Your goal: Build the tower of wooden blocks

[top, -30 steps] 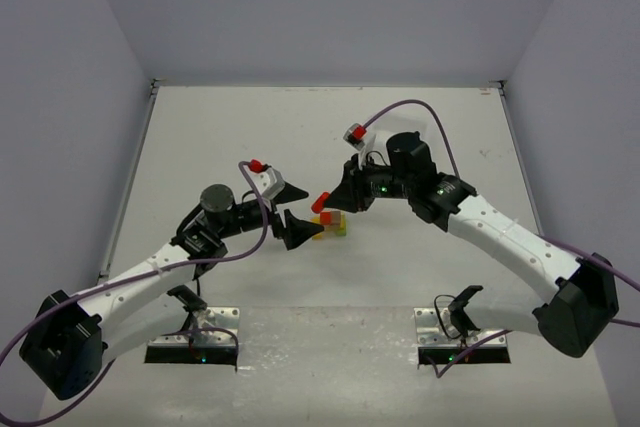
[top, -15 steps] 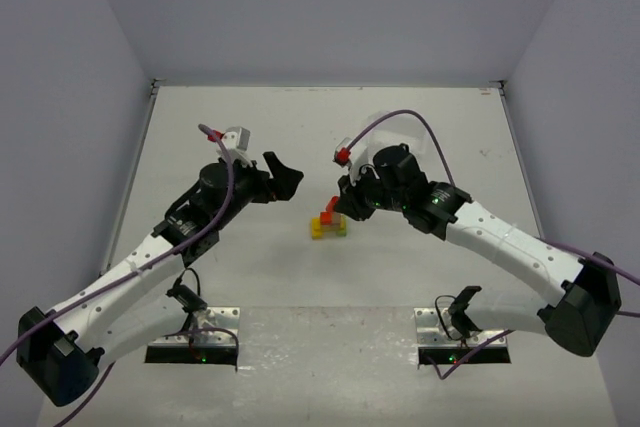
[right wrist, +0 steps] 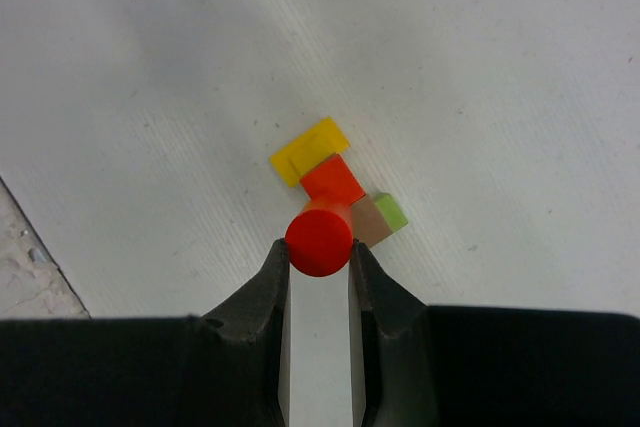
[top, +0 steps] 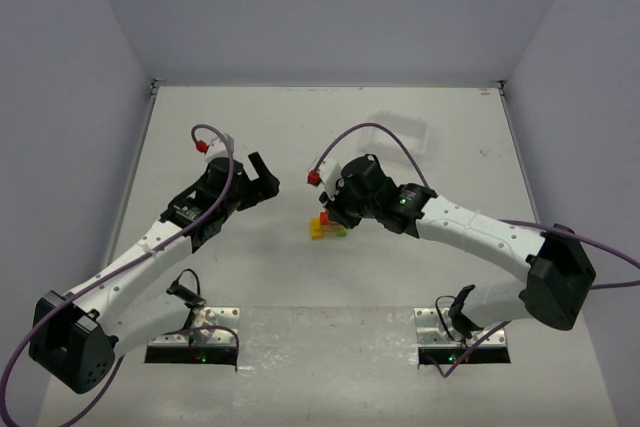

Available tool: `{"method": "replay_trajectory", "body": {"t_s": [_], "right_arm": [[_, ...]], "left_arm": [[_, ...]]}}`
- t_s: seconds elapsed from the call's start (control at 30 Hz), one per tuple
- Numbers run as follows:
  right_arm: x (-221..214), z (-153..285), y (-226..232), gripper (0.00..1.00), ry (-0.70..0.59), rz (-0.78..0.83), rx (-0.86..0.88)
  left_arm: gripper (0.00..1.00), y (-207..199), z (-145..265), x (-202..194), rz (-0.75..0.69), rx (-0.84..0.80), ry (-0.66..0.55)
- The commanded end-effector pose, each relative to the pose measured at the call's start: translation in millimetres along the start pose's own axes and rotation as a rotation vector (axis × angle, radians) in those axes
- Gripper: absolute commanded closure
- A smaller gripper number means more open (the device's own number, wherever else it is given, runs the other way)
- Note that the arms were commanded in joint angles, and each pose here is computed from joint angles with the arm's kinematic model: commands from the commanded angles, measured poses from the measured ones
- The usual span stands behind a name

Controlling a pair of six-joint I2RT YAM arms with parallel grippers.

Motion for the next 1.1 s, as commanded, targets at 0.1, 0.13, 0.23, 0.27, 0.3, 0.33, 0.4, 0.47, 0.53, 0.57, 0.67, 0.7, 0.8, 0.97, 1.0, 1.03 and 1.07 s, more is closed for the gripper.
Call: {"method": "replay_trajectory", "body": {"t_s": [0.1,0.13,0.23,0.27,0.3,0.33,0.4,0.47,0.53,0.57,0.67,0.7,0.8,0.97,1.0,1.03,1.07], "right_arm": [[23,-1,-7,0.96,-0.059,0.015,-0.075],[23,-2,-7,0.95,-0.060,0.013,-0.077],[24,-4,-7,0.95,-0.066,0.011,-0.080],[25,-4,-7,0.95,-0.068,0.007,-0.078],[25,-4,-7,0.94,-0.068,0.005,-0.074],[25,-5,-6,0.94,-0.068,0.003,-0.071],[25,-5,-5,0.94,-0.069,-0.002,-0.065],[25,-5,-5,0.93,-0.066,-0.001,-0.061],[25,-6,-5,0.92,-0.068,-0.003,-0.056],[24,-6,-4,0.92,-0.068,-0.006,-0.053],[23,-7,-2,0.91,-0.064,-0.034,-0.045],[23,-7,-2,0.91,-0.061,-0.034,-0.044],[22,-8,-2,0.91,-0.058,-0.036,-0.042],[19,-10,-3,0.89,-0.043,-0.039,-0.047],[19,-10,-3,0.89,-0.042,-0.039,-0.051],[18,-11,-4,0.89,-0.039,-0.039,-0.057],[18,-12,-4,0.89,-0.039,-0.040,-0.061]], "left_arm": [[0.00,2,2,8,0.012,-0.003,-0.053],[0.00,2,2,7,0.012,-0.004,-0.051],[0.00,1,1,7,0.007,-0.012,-0.052],[0.00,1,1,7,0.005,-0.012,-0.051],[0.00,2,0,6,0.003,-0.012,-0.049],[0.00,2,0,6,0.002,-0.012,-0.050],[0.00,2,0,6,0.002,-0.012,-0.052],[0.00,2,0,7,0.002,-0.012,-0.053],[0.00,2,0,6,0.001,-0.014,-0.051],[0.00,2,0,6,0.001,-0.015,-0.051],[0.00,2,0,5,0.000,-0.017,-0.050],[0.00,1,0,5,-0.001,-0.018,-0.050],[0.00,1,0,5,-0.003,-0.019,-0.049],[0.00,2,-1,5,-0.002,-0.019,-0.052],[0.00,2,-1,5,-0.002,-0.018,-0.050],[0.00,2,-1,5,-0.002,-0.020,-0.050],[0.00,2,-1,5,-0.003,-0.020,-0.051]]}}
Point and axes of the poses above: each gripper's point midway between its finger pads, its own z axis back along the fingers, its own y axis along the line the jaws close on, x = y × z, the point moved 7 cm from there along z, back along the fingers, and after that the axes turned 10 degrees about -z, right-handed, at the moved point
